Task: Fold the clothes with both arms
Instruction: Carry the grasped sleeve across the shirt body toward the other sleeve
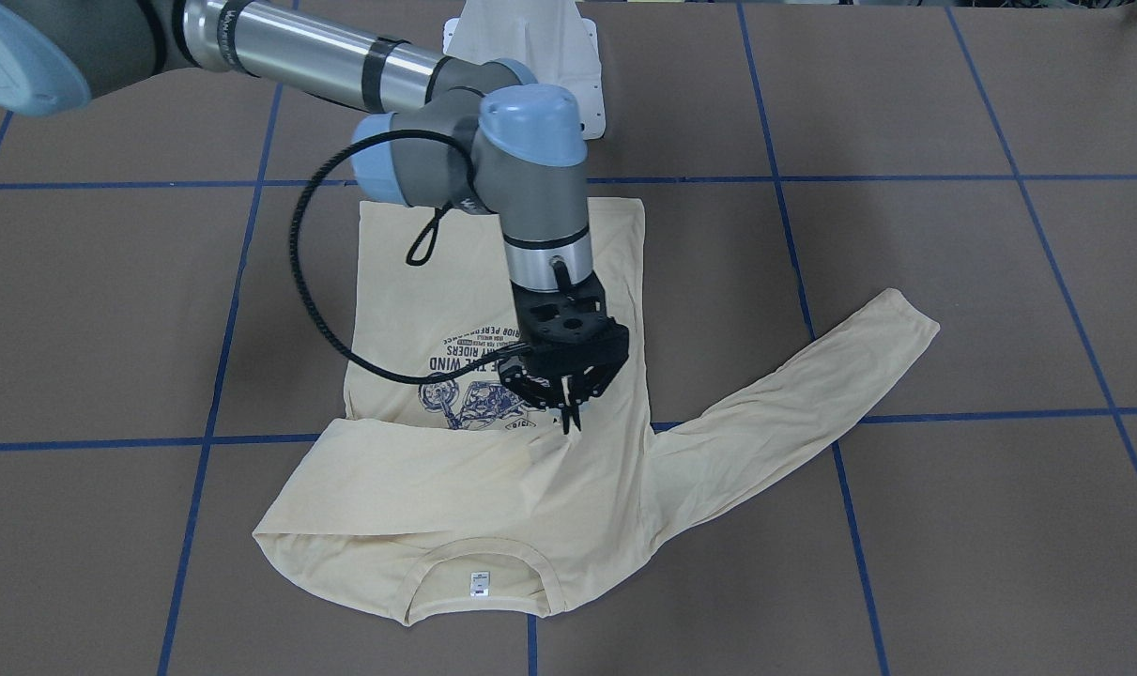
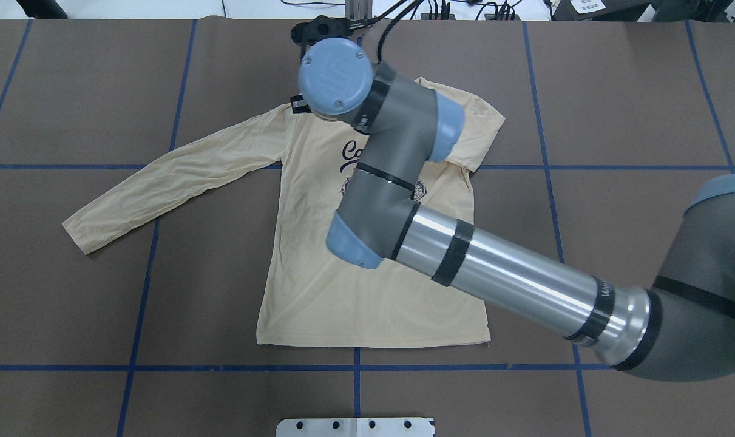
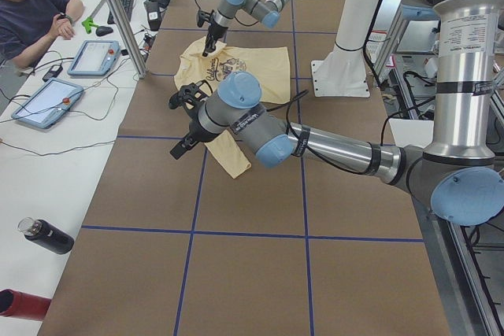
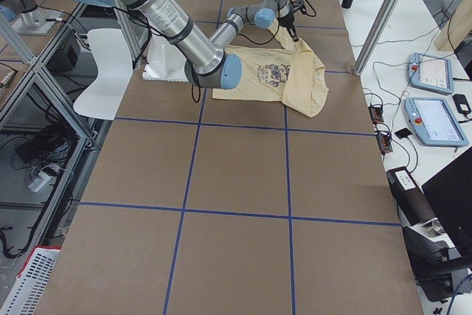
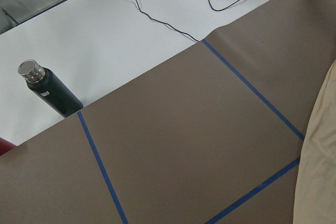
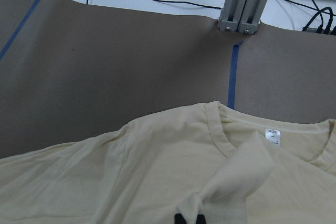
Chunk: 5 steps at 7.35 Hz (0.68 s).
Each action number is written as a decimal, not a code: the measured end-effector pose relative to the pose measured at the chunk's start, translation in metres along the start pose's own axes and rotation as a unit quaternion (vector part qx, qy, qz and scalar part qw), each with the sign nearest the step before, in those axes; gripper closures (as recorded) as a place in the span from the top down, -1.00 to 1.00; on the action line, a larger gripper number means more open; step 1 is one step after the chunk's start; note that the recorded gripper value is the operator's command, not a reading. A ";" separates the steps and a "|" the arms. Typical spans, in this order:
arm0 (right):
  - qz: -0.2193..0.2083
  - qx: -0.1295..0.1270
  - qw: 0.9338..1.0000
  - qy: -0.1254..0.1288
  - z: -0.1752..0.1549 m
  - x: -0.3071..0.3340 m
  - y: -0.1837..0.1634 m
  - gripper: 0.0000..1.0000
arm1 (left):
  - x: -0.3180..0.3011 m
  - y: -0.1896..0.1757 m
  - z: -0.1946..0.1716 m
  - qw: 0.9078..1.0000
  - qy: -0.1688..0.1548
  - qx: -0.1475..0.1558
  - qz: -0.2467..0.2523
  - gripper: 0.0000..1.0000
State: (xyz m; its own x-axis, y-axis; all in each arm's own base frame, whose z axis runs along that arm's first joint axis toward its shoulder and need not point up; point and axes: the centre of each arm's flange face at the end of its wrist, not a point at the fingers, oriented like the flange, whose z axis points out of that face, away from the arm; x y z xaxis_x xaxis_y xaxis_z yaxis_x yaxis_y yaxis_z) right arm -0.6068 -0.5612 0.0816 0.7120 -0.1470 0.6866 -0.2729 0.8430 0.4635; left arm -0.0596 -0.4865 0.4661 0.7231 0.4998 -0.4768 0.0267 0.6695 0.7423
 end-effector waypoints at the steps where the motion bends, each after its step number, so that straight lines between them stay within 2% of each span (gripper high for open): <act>1: 0.011 0.004 1.000 0.011 0.006 -0.038 0.012 0.09 | 0.000 0.000 0.000 1.000 0.000 0.000 0.000 0.99; 2: 0.019 0.004 1.000 0.016 0.009 -0.061 0.024 0.99 | 0.000 0.000 0.000 1.000 0.000 0.000 0.000 0.99; 5: 0.059 -0.001 0.998 0.027 0.008 -0.107 0.023 1.00 | 0.000 0.000 0.000 1.000 0.001 0.000 0.000 0.99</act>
State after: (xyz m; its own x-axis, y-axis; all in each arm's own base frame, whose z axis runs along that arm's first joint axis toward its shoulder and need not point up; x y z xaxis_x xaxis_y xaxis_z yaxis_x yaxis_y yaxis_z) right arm -0.6944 -0.5304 0.0227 0.7086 -0.0184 0.7054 -0.3555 0.8542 0.3794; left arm -0.0595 -0.4862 0.4662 0.7221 0.5000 -0.4781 0.0272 0.6701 0.7418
